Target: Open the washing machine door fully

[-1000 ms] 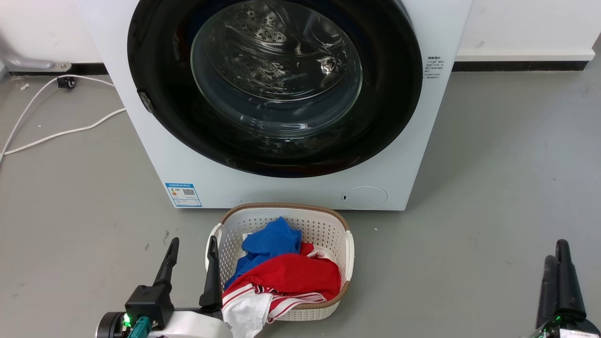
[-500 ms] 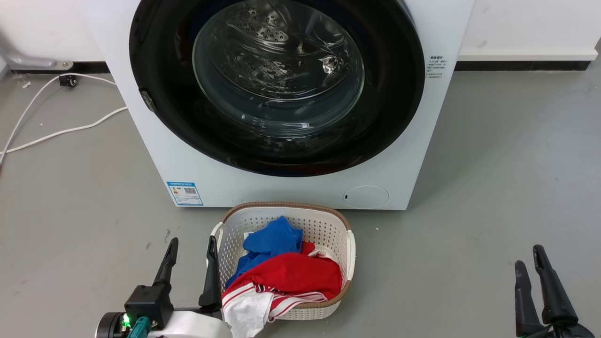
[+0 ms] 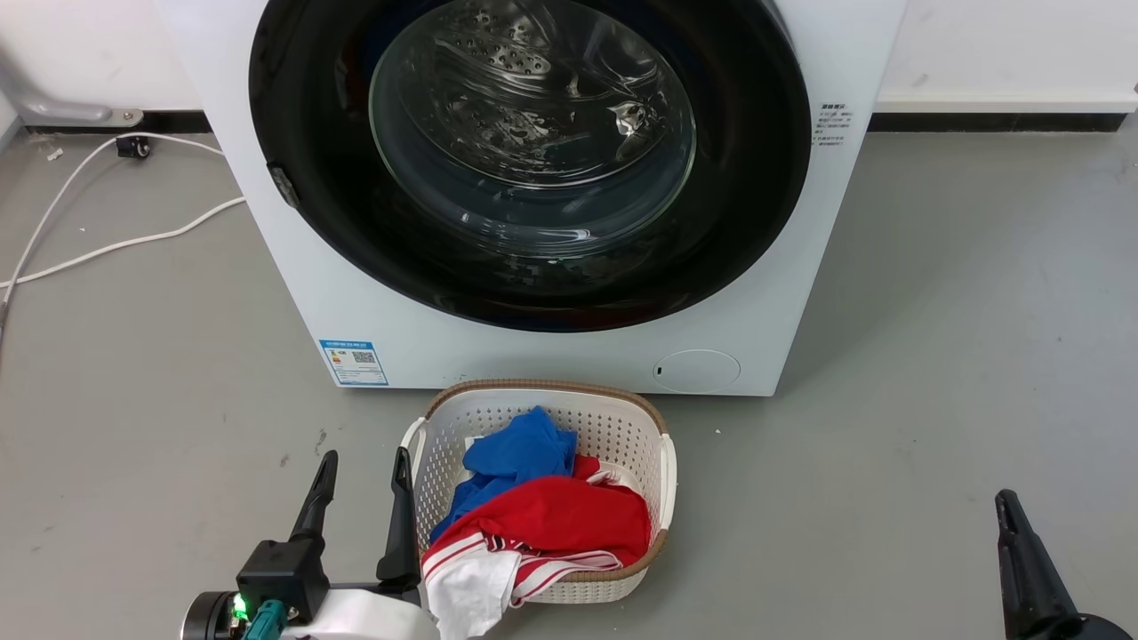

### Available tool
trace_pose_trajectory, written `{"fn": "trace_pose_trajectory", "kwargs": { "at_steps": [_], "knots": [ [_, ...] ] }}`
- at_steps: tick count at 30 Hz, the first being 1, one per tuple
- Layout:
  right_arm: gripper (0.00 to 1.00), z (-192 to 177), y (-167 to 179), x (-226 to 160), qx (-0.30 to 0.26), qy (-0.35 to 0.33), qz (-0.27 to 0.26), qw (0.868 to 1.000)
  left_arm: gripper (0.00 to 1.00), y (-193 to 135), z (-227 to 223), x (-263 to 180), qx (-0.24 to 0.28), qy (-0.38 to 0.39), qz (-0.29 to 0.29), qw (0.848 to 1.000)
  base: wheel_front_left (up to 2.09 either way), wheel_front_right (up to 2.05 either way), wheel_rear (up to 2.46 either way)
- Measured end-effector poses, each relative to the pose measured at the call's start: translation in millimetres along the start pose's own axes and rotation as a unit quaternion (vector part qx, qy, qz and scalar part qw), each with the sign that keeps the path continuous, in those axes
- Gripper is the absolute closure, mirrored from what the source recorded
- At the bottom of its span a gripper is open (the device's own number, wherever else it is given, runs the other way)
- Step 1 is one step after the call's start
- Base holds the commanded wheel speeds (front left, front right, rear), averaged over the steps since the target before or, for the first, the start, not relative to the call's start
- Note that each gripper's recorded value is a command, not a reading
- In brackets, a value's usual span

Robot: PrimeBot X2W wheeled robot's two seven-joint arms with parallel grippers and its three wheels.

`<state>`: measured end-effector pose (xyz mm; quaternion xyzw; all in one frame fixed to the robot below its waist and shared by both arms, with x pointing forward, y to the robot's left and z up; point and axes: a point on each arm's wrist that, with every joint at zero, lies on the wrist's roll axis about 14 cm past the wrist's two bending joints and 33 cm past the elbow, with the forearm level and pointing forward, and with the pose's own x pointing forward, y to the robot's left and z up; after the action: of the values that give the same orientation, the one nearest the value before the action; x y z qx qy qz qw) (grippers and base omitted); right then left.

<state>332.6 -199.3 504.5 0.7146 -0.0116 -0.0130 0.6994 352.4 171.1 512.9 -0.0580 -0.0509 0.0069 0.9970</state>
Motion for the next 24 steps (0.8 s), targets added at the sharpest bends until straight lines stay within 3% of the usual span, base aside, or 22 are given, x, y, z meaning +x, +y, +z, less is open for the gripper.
{"fn": "trace_pose_trajectory", "kwargs": {
  "at_steps": [12,24],
  "knots": [
    [1.0,2.4,1.2,1.3,-0.003,-0.005,0.002,1.0,0.0,1.9,2.4,-0.7,0.005,-0.004,0.004,1.0,0.0,0.0,0.0],
    [1.0,44.3,19.9,42.2,-0.026,-0.043,0.031,0.998,0.0,3.6,-0.6,8.1,0.019,0.0,0.007,1.0,0.0,0.0,0.0]
  ]
}}
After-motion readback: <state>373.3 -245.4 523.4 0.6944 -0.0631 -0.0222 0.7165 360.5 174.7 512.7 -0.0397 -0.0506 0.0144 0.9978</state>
